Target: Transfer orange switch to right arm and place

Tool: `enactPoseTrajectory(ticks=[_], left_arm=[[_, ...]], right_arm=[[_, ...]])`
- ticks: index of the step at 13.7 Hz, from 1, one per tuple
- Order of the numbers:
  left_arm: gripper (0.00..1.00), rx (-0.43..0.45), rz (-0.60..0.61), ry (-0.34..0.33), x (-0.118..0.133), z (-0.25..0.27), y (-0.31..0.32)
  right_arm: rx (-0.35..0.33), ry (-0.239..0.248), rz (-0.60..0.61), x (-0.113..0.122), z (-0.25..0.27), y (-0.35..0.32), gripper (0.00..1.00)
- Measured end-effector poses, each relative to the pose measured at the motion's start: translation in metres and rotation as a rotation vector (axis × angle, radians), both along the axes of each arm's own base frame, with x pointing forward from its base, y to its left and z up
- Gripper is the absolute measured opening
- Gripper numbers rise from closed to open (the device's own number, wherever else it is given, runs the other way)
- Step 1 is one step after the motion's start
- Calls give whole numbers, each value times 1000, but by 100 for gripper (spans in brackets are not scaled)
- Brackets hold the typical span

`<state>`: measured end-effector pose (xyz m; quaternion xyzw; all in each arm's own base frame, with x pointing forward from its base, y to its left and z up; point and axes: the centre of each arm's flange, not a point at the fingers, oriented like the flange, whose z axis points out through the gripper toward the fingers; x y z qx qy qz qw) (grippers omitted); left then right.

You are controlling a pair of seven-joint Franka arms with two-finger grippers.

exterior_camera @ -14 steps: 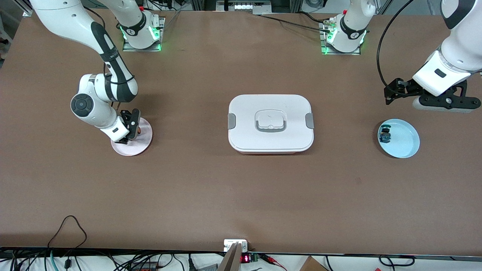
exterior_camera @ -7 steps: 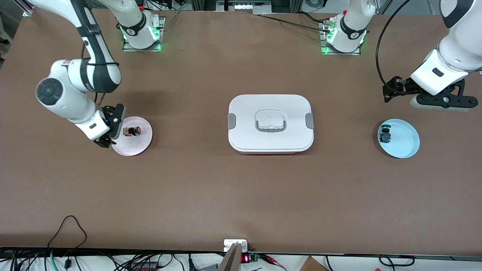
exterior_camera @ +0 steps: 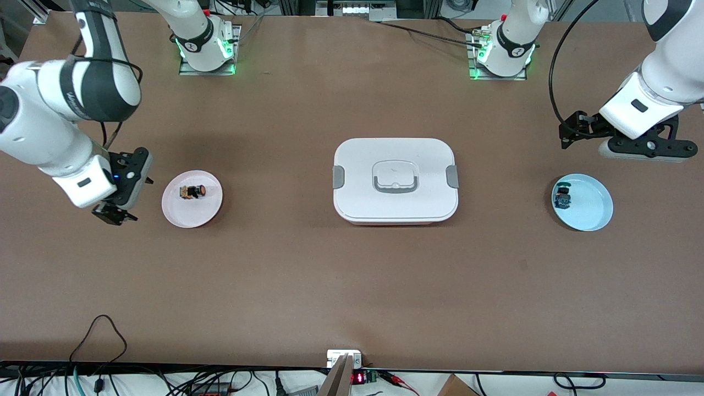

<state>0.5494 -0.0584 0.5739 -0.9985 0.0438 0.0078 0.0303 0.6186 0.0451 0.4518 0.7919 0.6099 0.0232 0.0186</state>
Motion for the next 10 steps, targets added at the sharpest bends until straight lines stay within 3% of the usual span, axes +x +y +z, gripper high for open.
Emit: enactPoseTrajectory(ticks=[5,10], left_arm=[[100,-1,-1,-12,1,6,-1],[100,-1,-1,-12,1,6,-1]], right_arm=[[21,139,-622,-18,43,2,100],[-34,234,-1094,-39,52,3,100]])
